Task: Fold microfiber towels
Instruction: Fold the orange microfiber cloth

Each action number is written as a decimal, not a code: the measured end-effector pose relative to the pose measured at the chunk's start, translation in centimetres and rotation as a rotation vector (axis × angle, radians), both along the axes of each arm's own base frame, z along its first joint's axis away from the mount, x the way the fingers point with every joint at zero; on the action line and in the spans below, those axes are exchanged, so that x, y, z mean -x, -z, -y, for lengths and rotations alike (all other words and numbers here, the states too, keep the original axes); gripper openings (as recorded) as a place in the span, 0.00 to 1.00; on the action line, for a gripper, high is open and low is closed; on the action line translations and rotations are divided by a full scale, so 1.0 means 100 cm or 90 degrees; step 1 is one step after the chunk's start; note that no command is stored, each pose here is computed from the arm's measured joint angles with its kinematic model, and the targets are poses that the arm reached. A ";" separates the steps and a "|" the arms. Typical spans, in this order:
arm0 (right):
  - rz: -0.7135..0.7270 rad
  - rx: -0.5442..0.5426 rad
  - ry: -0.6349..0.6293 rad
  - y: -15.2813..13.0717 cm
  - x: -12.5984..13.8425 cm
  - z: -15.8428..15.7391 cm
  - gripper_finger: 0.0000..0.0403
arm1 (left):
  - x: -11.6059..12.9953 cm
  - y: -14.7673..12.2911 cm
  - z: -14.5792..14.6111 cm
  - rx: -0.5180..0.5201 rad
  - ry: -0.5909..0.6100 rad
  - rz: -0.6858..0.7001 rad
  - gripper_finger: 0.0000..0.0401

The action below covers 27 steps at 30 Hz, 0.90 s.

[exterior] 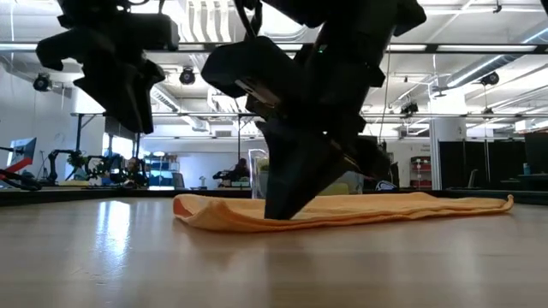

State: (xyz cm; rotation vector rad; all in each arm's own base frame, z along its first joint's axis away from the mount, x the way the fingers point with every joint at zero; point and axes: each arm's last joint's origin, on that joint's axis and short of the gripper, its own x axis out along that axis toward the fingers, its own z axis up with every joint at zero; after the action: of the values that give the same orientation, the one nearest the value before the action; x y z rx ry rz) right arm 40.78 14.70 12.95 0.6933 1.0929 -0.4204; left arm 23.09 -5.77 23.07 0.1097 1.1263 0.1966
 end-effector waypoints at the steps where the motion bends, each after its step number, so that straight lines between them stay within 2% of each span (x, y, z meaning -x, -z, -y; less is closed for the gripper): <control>1: -0.008 -0.003 0.000 0.000 0.002 -0.001 0.03 | 0.000 0.000 0.000 0.001 0.000 0.003 0.36; 11: -0.154 -0.052 -0.109 -0.007 0.036 -0.029 0.03 | -0.004 -0.002 0.001 0.010 0.001 0.028 0.36; 22: -0.392 0.021 -0.118 -0.008 0.096 -0.060 0.03 | -0.009 -0.004 0.003 0.021 0.002 0.063 0.36; 27: -0.388 0.025 -0.130 -0.021 0.109 -0.071 0.03 | -0.011 -0.005 0.003 0.026 0.002 0.077 0.36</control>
State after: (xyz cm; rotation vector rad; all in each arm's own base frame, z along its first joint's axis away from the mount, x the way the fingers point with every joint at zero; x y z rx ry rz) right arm 29.84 21.84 15.01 0.4150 1.7076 -0.4892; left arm 24.15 -6.10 23.57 0.0627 1.0085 0.1756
